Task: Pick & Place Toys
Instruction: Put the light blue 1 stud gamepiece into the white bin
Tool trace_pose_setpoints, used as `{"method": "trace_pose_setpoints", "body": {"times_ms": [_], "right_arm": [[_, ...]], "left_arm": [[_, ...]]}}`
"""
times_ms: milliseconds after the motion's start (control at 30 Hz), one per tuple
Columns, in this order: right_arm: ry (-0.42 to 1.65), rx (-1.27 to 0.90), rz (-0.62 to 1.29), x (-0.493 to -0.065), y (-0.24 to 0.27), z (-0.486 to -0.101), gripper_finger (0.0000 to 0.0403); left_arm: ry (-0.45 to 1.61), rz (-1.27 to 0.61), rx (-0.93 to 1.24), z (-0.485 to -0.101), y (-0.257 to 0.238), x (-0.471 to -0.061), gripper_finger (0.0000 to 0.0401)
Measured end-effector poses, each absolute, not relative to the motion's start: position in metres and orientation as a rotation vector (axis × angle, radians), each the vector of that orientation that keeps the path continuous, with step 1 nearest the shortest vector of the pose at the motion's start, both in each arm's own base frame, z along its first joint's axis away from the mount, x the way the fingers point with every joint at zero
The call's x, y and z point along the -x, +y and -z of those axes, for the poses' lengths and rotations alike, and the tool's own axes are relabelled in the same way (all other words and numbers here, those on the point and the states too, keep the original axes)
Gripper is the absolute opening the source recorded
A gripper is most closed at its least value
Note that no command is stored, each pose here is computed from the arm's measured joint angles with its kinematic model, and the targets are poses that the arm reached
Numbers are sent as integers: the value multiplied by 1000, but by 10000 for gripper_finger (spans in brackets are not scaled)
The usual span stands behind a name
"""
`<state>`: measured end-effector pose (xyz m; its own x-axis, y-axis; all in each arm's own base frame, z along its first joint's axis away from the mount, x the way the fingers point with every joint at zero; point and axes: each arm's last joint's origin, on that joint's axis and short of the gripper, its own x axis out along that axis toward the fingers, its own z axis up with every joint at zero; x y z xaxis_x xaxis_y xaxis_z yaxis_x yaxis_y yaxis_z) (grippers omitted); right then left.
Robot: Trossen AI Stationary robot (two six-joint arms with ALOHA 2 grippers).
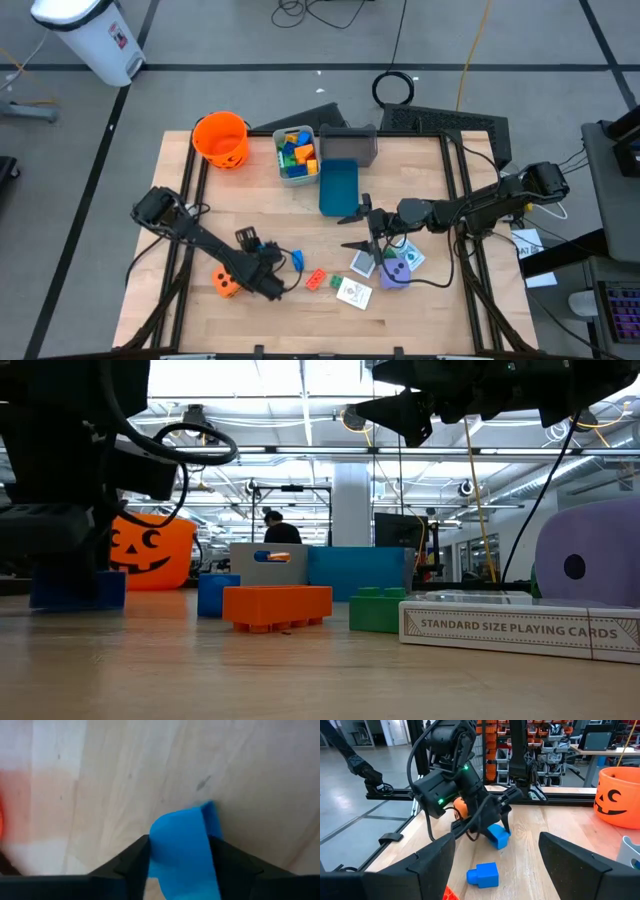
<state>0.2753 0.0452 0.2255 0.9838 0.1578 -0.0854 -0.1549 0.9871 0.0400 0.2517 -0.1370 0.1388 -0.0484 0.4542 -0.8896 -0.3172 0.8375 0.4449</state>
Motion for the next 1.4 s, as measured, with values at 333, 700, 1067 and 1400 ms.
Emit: {"method": "trace_pose_setpoints", "body": {"times_ms": [333,700,1067,1400], "right_arm": [[89,-33,-157,-275,45,-225,281],[88,-30,-156,-275,45,-225,281],[89,-30,-156,-275,45,-225,281],[88,-10,-158,-275,45,-225,281]], "left_arm": [[1478,-702,-105,-142,-123,-257,19],[1492,-768,-235,-183,-103,-274,11],[973,-802,-270,-293,-33,-277,11],[647,-714,-99,-287,78,-285,11]]}}
